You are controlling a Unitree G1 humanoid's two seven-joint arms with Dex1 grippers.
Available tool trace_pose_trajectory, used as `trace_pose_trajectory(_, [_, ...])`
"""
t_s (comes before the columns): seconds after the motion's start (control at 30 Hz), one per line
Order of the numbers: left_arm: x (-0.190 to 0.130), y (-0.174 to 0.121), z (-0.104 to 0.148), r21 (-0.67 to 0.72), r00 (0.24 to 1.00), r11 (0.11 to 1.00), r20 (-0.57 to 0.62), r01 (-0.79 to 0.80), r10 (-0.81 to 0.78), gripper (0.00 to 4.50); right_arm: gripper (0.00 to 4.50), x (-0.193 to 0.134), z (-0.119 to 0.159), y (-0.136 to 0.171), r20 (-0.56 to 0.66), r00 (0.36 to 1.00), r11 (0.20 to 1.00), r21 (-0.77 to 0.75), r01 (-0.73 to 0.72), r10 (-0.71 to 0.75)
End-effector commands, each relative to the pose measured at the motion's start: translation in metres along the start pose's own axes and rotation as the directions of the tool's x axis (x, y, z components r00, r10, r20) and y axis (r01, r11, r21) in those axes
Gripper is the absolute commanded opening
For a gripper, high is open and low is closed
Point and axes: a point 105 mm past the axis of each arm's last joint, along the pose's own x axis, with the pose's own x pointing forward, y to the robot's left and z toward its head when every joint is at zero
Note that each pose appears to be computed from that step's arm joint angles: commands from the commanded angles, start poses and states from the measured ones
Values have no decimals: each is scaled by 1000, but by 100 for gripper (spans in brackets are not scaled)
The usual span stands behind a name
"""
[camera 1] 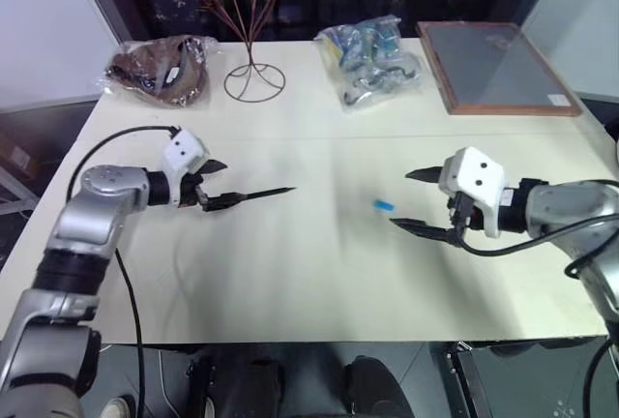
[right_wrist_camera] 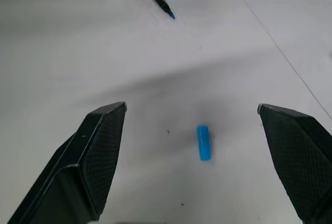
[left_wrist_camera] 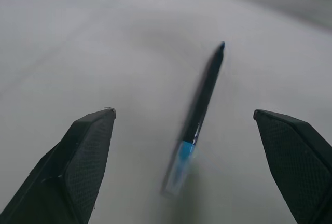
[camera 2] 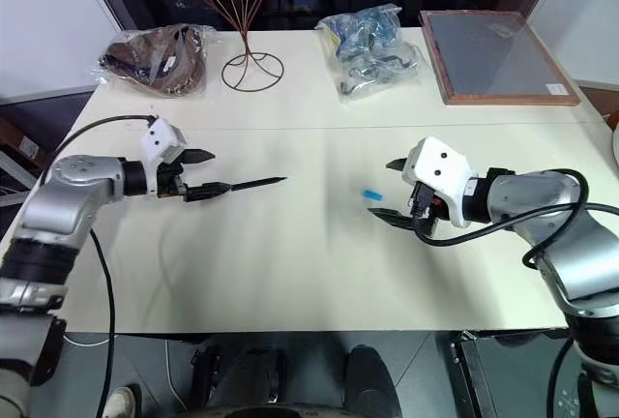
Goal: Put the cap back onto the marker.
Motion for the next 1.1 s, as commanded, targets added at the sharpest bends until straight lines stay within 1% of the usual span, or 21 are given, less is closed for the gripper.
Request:
trace_pose_trajectory(0.03, [3,6,2,79,998,995,-4,60,-59,446,423,-3,14,3,46,998,999,-22,42,-41])
trace_pose_trajectory(0.17, [16,14,-7,118,994,989,-57,94,-88,446,423,-3,10,10,42,997,998,1,64,-64])
trace_pose_trajectory(0.37, [28,12,-16,150,987,978,-101,143,-129,446,423,-5,10,18,38,996,996,26,85,-86])
trace_pose_trajectory(0.73, [38,3,-26,185,978,965,-124,188,-167,446,423,-9,10,20,23,995,994,40,97,-98])
trace_pose_trajectory(0.77, [37,2,-27,182,978,965,-122,191,-170,422,423,-9,10,20,22,995,994,40,98,-98])
trace_pose_trajectory(0.83, [37,1,-29,175,976,965,-126,197,-177,358,423,-9,10,20,21,995,995,38,96,-96])
trace_pose_trajectory(0.87, [36,0,-30,168,975,965,-127,201,-181,308,423,-9,10,20,21,995,995,38,95,-95])
trace_pose_trajectory(0.9, [36,0,-32,157,975,967,-128,202,-183,270,423,-9,10,19,21,995,995,37,93,-93])
trace_pose_trajectory(0.97, [35,-1,-35,136,973,969,-134,208,-190,155,423,-8,10,19,21,996,995,34,89,-90])
trace_pose_trajectory(1.0, [34,-1,-36,126,971,969,-138,213,-195,109,423,-8,10,18,21,996,996,34,88,-89])
trace_pose_trajectory(1.07, [33,-2,-38,114,970,970,-142,215,-198,2,423,-8,10,18,20,996,996,32,87,-87])
trace_pose_trajectory(1.1, [32,-2,-39,112,969,970,-144,215,-199,2,423,-8,10,18,20,996,996,31,86,-87])
